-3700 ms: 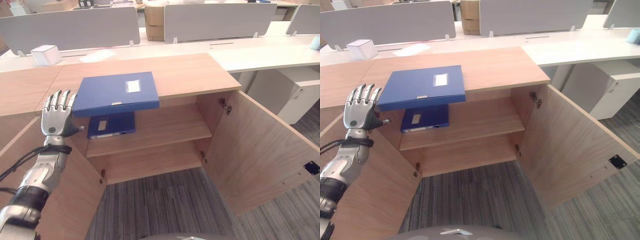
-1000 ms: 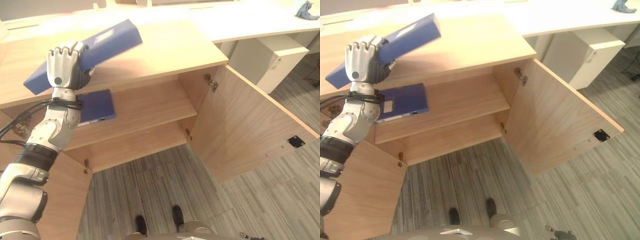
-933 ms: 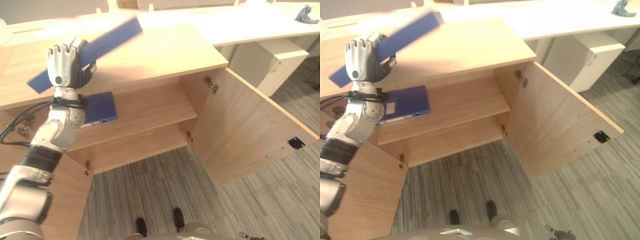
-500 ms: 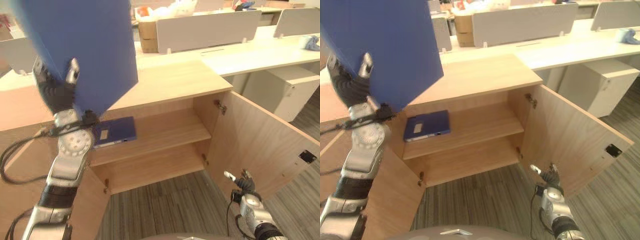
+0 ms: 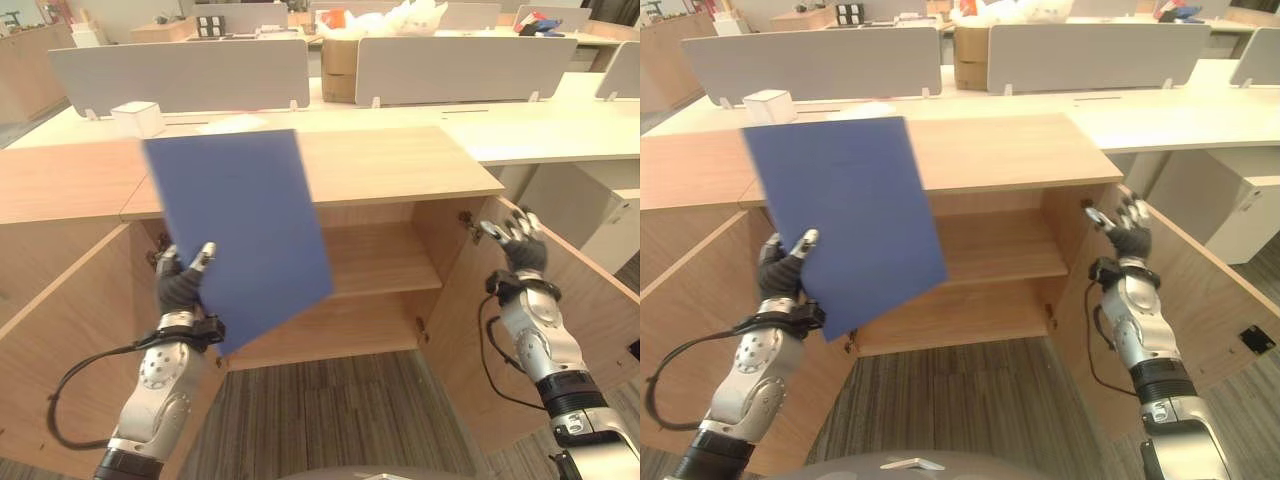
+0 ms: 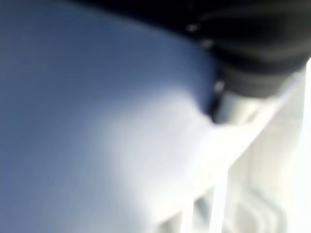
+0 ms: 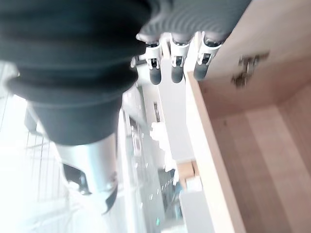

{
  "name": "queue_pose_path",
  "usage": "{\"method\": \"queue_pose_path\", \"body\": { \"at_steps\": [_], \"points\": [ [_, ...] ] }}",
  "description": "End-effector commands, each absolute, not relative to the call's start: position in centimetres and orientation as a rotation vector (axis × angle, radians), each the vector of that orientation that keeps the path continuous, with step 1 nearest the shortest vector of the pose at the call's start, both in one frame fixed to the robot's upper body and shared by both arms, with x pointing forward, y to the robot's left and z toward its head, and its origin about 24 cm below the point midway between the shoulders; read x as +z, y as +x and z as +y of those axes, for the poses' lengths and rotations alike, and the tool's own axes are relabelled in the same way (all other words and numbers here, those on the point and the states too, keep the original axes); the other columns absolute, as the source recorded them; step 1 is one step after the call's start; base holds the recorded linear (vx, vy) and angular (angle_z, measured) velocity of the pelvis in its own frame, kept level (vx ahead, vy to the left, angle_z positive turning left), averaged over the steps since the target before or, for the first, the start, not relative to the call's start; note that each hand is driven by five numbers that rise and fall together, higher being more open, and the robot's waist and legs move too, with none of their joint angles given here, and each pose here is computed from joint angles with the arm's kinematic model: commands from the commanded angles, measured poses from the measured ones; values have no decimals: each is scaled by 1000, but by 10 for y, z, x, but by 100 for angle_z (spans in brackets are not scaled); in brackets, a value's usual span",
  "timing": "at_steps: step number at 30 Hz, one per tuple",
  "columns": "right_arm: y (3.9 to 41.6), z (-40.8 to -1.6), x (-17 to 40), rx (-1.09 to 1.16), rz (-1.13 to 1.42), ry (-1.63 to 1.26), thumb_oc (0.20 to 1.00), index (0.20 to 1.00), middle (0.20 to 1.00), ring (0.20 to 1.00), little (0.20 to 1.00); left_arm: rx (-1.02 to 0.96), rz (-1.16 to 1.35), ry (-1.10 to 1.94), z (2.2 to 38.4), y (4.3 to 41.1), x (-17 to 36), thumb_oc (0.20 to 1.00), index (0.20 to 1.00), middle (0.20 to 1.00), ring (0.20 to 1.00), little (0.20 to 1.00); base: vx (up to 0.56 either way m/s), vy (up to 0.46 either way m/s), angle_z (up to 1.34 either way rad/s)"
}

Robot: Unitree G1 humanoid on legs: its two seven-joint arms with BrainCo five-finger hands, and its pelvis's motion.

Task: Put the empty folder in the office cabinet

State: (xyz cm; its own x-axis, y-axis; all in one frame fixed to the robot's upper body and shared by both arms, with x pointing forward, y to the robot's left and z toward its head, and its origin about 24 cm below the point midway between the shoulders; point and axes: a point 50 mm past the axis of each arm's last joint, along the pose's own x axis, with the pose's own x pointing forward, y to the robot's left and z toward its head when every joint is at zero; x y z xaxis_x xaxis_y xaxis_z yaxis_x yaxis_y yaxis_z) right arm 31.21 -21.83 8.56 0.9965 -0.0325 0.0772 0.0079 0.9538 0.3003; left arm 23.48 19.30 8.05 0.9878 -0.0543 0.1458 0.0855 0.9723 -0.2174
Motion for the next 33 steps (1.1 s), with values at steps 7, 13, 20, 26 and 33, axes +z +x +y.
{"method": "queue_pose_path", "body": {
  "at_steps": [7, 13, 20, 26, 33],
  "points": [
    [317, -98, 122, 554, -129, 537, 1000, 1000, 1000, 1000, 1000, -420, -353, -310, 152, 247, 145, 200, 200, 200, 200, 200, 0, 0, 0],
    [311, -73, 118, 632, -92, 540, 1000, 1000, 1000, 1000, 1000, -480, -343, -351, 140, 247, 146, 200, 200, 200, 200, 200, 0, 0, 0],
    [299, -52, 125, 753, -115, 536, 1000, 1000, 1000, 1000, 1000, -522, -317, -392, 134, 244, 143, 200, 200, 200, 200, 200, 0, 0, 0],
    [305, -77, 124, 651, -134, 563, 1000, 1000, 1000, 1000, 1000, -508, -302, -387, 137, 242, 138, 200, 200, 200, 200, 200, 0, 0, 0],
    [313, -129, 143, 359, -294, 618, 1000, 1000, 1000, 1000, 1000, -420, -300, -374, 149, 240, 133, 200, 200, 200, 200, 200, 0, 0, 0]
  ]
}}
